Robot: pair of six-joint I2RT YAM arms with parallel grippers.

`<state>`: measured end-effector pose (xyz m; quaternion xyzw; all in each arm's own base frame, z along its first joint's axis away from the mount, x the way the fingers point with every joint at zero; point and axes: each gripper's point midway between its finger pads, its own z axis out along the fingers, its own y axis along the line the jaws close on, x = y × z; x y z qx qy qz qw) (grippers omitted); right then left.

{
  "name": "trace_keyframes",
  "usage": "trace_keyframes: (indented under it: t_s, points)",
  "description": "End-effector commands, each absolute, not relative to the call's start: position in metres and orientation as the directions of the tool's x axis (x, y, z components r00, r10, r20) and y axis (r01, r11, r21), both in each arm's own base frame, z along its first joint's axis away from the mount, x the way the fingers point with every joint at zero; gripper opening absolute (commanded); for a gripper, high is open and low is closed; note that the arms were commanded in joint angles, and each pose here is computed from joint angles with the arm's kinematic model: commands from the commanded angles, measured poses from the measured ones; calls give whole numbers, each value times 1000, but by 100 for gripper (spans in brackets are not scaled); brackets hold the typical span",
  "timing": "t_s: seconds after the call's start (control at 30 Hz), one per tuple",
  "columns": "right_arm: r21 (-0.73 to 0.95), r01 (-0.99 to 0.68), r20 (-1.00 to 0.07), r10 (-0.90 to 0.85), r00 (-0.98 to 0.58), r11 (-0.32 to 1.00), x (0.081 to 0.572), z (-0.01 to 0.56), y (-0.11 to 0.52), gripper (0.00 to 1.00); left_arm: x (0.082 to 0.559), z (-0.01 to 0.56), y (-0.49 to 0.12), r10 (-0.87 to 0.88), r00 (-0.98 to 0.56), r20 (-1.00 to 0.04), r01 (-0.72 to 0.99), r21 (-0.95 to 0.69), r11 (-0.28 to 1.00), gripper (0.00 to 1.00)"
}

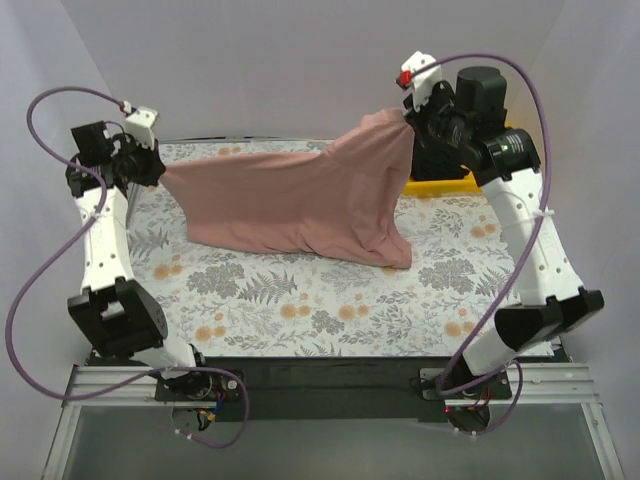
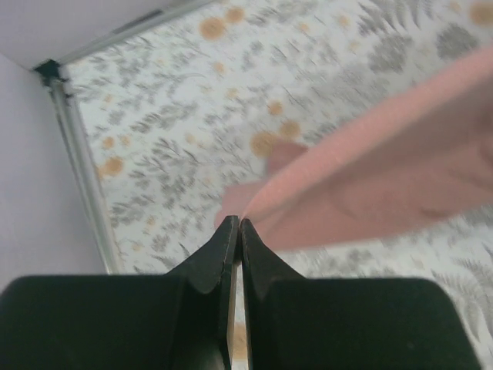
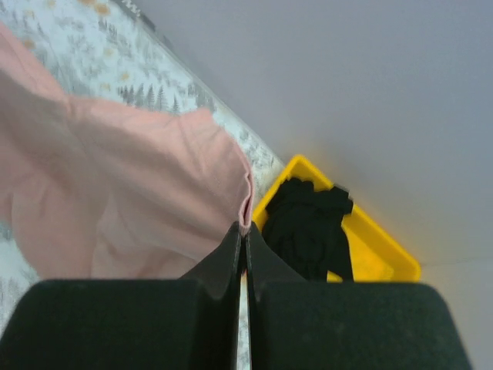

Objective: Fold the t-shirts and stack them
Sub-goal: Flatten the tshirt out

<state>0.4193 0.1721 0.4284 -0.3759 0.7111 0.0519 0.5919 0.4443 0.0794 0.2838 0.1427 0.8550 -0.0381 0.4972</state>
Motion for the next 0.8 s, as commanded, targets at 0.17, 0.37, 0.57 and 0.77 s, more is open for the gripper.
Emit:
trace_keyframes:
  t_s: [0.17, 0.37, 0.57, 0.77]
  points:
    - [-410, -708, -746, -658, -102, 575, 325, 292, 128, 1, 262, 185, -7, 663, -198, -722, 830, 236, 505, 0]
    - [-350, -816, -602, -778, -181, 460, 249, 167, 97, 1, 154, 73, -11, 855, -84, -512, 931, 266, 250, 0]
    - [-296, -870, -527, -827, -196, 395, 216, 117, 85, 1, 166, 58, -7, 830, -164, -533, 921, 218, 322, 1]
    - [-261, -884, -527, -824, -207, 388, 215, 114, 89, 1, 167, 58, -6, 833, -161, -530, 936, 185, 299, 5]
